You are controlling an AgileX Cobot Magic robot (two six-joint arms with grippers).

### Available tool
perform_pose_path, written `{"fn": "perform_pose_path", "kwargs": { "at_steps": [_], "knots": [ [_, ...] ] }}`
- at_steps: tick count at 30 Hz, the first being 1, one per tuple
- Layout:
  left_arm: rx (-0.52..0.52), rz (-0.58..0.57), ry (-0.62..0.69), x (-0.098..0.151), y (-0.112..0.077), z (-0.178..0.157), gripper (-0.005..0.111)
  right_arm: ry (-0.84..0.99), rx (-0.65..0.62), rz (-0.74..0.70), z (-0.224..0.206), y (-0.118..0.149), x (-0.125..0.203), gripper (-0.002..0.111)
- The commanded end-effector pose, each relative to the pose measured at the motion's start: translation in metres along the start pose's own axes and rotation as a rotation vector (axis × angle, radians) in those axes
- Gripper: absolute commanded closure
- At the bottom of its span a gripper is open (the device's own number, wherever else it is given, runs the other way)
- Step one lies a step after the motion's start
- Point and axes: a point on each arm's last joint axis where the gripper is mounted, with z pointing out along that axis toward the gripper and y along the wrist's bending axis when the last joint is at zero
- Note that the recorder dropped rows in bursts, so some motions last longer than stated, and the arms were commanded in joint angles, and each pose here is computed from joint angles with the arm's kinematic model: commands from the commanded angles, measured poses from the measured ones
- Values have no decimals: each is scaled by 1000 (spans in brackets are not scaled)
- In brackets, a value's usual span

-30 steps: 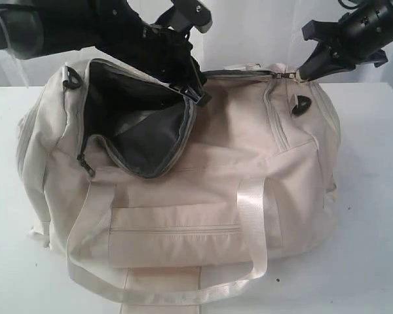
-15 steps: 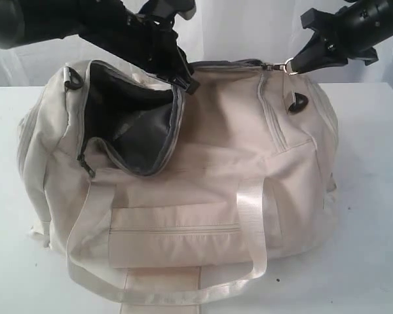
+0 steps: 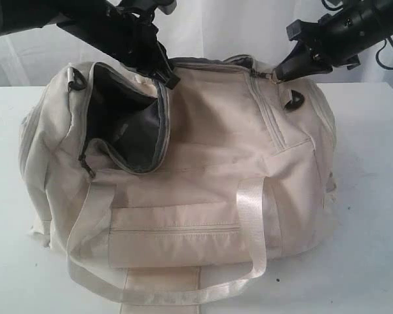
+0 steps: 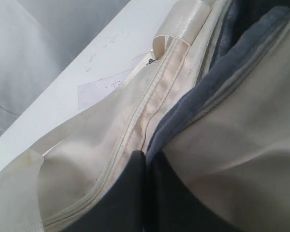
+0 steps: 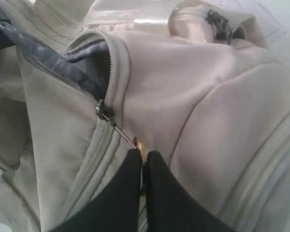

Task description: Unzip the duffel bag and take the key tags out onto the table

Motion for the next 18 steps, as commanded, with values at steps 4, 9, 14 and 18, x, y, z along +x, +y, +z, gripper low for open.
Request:
{"fn": "perform_pose_path", "kwargs": {
  "at_steps": [4,9,14,18],
  "knots": [
    [-30,9,24,4,10,-7,107,70,15,-32,-8,1,9,108],
    [-26,9,30,5,10,-7,107,19,30,-76,-32,20,5,108],
    [-9,-13,25,4,8,-7,107,43,14,-65,-27,30,12,108],
    [19,-26,25,4,6,-7,107,111,-21,-57,-8,39,26,108]
  ]
}}
